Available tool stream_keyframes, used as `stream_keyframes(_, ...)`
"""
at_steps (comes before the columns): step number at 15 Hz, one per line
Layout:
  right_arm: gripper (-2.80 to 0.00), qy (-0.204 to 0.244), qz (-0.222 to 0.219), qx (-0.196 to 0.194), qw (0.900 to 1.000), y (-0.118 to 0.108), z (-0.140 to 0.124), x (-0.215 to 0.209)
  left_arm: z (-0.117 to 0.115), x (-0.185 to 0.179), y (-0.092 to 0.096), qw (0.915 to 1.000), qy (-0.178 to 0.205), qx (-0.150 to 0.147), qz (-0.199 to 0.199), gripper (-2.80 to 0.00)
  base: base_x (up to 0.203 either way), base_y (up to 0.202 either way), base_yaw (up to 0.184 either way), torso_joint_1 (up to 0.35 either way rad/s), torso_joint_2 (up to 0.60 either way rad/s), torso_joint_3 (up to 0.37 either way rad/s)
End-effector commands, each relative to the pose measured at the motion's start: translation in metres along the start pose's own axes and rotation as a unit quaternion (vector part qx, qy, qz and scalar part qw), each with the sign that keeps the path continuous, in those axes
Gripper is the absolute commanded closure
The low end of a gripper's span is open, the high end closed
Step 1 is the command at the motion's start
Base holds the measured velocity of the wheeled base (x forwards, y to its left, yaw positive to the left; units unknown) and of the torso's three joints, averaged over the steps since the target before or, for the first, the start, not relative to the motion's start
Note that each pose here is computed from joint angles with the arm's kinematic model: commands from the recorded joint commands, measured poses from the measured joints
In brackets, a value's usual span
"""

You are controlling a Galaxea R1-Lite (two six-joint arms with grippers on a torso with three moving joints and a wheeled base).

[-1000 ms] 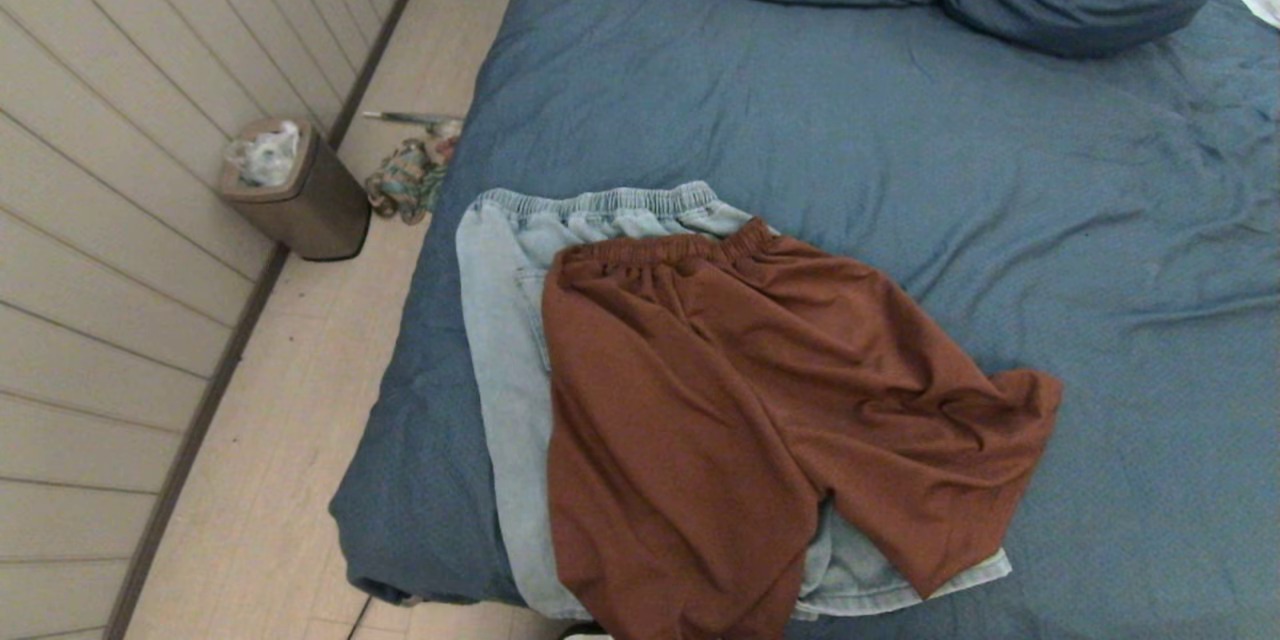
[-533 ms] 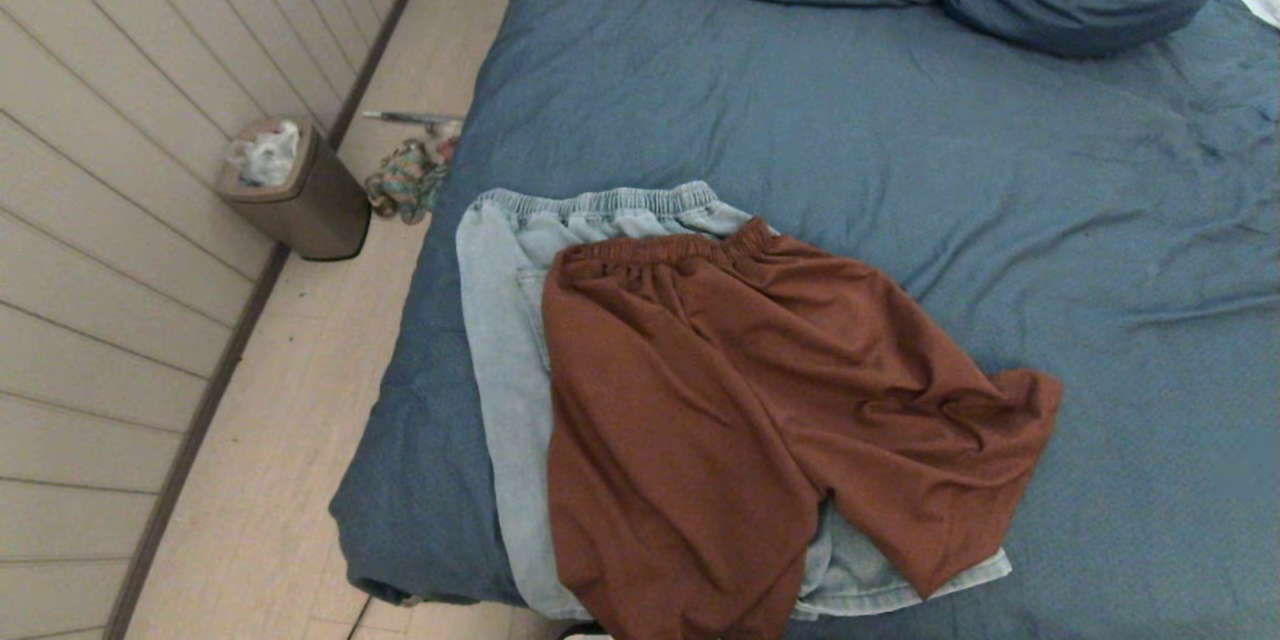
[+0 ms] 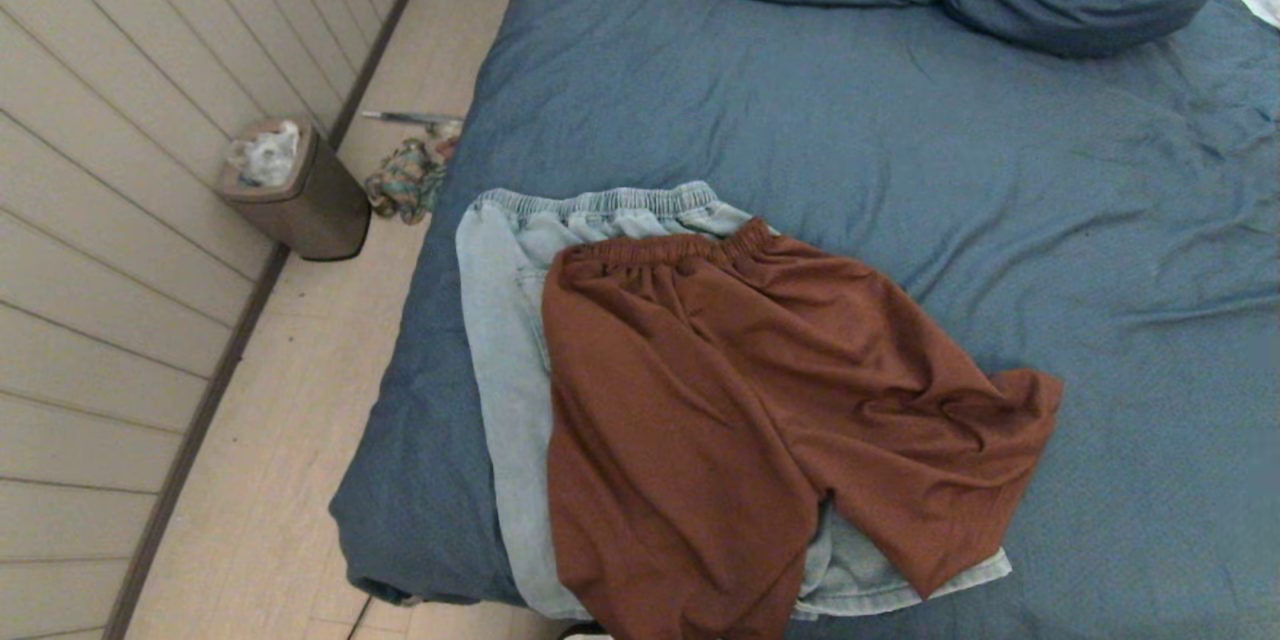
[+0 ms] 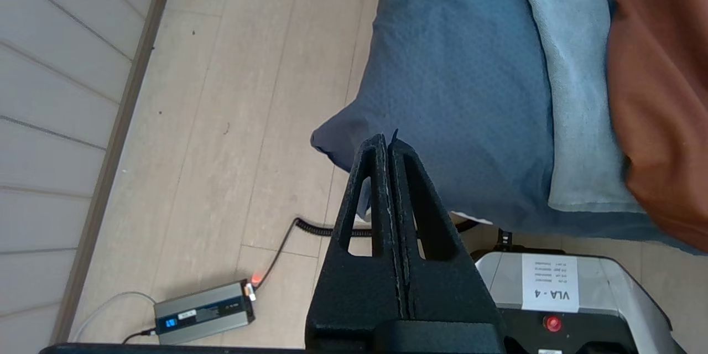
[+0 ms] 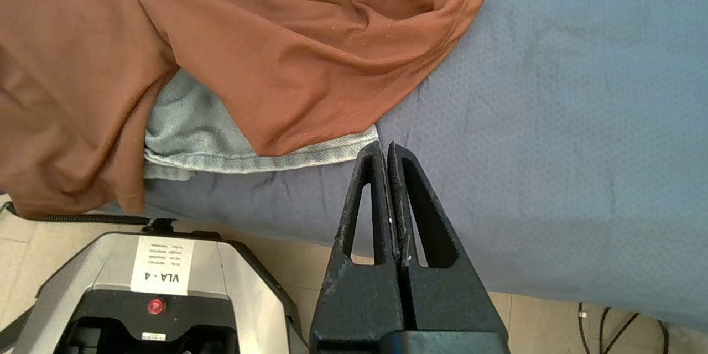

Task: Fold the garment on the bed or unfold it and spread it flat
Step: Fold the brown shorts

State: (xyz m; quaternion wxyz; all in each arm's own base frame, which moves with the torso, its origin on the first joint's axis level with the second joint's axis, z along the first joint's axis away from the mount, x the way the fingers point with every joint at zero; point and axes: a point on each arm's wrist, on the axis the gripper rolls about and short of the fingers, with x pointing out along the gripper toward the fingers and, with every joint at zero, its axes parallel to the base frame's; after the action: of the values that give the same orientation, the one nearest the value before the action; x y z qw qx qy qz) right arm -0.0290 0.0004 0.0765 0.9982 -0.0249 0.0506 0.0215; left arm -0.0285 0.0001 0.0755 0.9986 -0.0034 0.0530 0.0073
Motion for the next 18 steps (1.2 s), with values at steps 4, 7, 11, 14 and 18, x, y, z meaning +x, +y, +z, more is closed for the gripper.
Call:
stream_keyframes(4, 0.0, -0.005, -0.003, 0.001, 1.0, 0.0, -0.001, 0.0, 0.0, 0.0, 0.0, 1.0, 0.0, 0.0, 0.0, 0.0, 0.0, 0.0, 0.0, 0.0, 0.0, 0.0)
stream_keyframes(7, 0.0, -0.007, -0.003, -0.001, 1.0, 0.0, -0.001, 0.0, 0.0, 0.0, 0.0, 1.0, 0.0, 0.006, -0.002, 0.0, 0.0, 0.0, 0.0, 0.0, 0.0, 0.0)
stream_keyframes(11, 0.0, -0.014, 0.003, -0.003, 1.0, 0.0, 0.016, -0.004, 0.012, -0.002, 0.0, 1.0, 0.001, 0.003, 0.001, 0.0, 0.0, 0.0, 0.0, 0.0, 0.0, 0.0)
stream_keyframes(14, 0.0, 0.007, 0.014, 0.031, 0.999, -0.004, 0.074, 0.002, 0.081, 0.004, -0.001, 0.9995, 0.006, -0.03, -0.009, 0.0, 0.0, 0.0, 0.0, 0.0, 0.0, 0.0)
stream_keyframes(18, 0.0, 0.022, 0.048, 0.11, 0.993, -0.007, 0.154, 0.031, 0.16, 0.033, -0.004, 0.9957, 0.013, -0.076, -0.051, 0.0, 0.0, 0.0, 0.0, 0.0, 0.0, 0.0)
